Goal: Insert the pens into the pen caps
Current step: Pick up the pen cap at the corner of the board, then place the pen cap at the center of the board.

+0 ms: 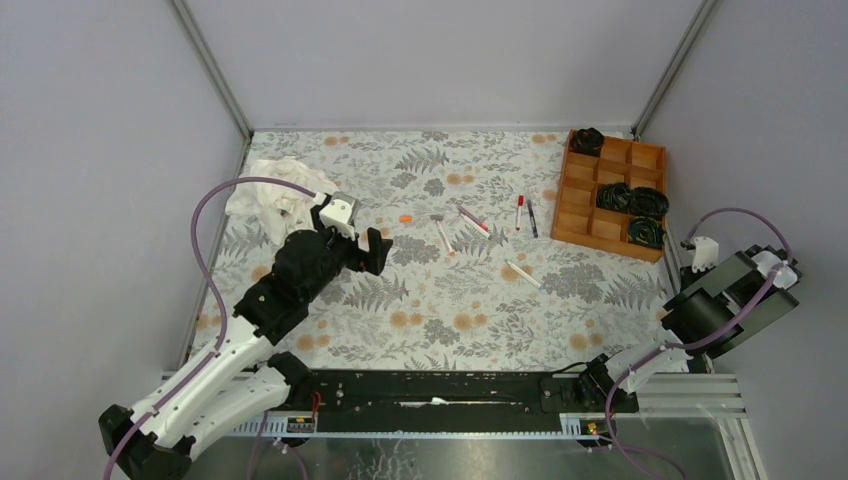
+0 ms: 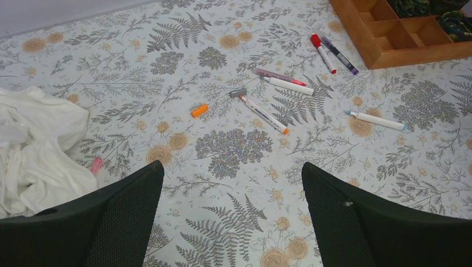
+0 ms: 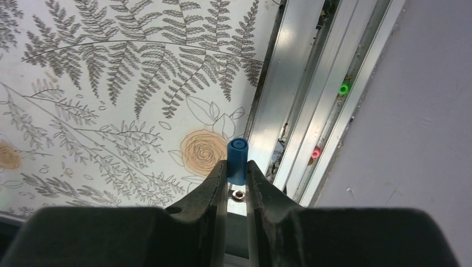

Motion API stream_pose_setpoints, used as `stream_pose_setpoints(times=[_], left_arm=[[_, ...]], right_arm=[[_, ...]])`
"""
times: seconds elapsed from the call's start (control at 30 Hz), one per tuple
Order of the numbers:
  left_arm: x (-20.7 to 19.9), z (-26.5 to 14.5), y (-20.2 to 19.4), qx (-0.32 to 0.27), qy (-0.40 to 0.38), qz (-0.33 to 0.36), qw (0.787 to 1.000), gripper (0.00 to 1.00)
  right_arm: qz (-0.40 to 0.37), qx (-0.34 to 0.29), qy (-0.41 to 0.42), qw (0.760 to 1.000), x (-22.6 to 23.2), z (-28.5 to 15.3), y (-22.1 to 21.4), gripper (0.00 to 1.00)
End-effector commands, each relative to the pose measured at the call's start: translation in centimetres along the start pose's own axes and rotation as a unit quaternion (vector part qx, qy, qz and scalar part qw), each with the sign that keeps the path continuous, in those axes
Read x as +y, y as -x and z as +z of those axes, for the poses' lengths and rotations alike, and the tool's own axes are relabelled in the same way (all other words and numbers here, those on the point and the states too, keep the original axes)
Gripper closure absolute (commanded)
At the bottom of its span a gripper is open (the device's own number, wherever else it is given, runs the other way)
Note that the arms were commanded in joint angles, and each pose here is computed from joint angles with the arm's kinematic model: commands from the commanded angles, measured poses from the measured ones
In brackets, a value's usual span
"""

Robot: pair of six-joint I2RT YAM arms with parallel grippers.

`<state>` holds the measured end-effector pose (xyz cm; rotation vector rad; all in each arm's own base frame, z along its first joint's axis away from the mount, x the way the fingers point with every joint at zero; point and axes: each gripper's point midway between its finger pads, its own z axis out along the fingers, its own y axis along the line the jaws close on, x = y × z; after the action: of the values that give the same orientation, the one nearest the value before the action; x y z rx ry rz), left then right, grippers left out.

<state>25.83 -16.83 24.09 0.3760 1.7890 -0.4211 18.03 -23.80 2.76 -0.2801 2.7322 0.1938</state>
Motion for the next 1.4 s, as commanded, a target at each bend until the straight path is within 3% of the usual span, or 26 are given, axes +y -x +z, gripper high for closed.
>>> stream_pose_setpoints(times=[0.0, 0.6, 1.03, 1.37], left_arm=[[0.7, -0.1, 0.7, -0.019, 0.013, 0.006, 1.000, 0.03], [0.7, -0.5, 1.1, -0.026, 0.012, 0.004, 1.000, 0.03], [0.6, -0.5, 1.1, -0.027, 0.011, 0.004, 1.000, 0.03], [0.1, -0.5, 1.2, -0.031, -0.001, -0.009, 0.999, 0.03]], right_arm=[[0.046, -0.052, -0.070, 0.995, -3.0, -4.6, -1.5, 0.90], [0.046, -0.111, 0.130, 0.984, 8.1, -1.5, 1.7, 0.89], [0.036, -0.127, 0.287, 0.949, 17.5, 0.9, 6.5, 0.89], [-0.061, -0.081, 0.262, 0.960, 20.5, 2.2, 9.8, 0.87]])
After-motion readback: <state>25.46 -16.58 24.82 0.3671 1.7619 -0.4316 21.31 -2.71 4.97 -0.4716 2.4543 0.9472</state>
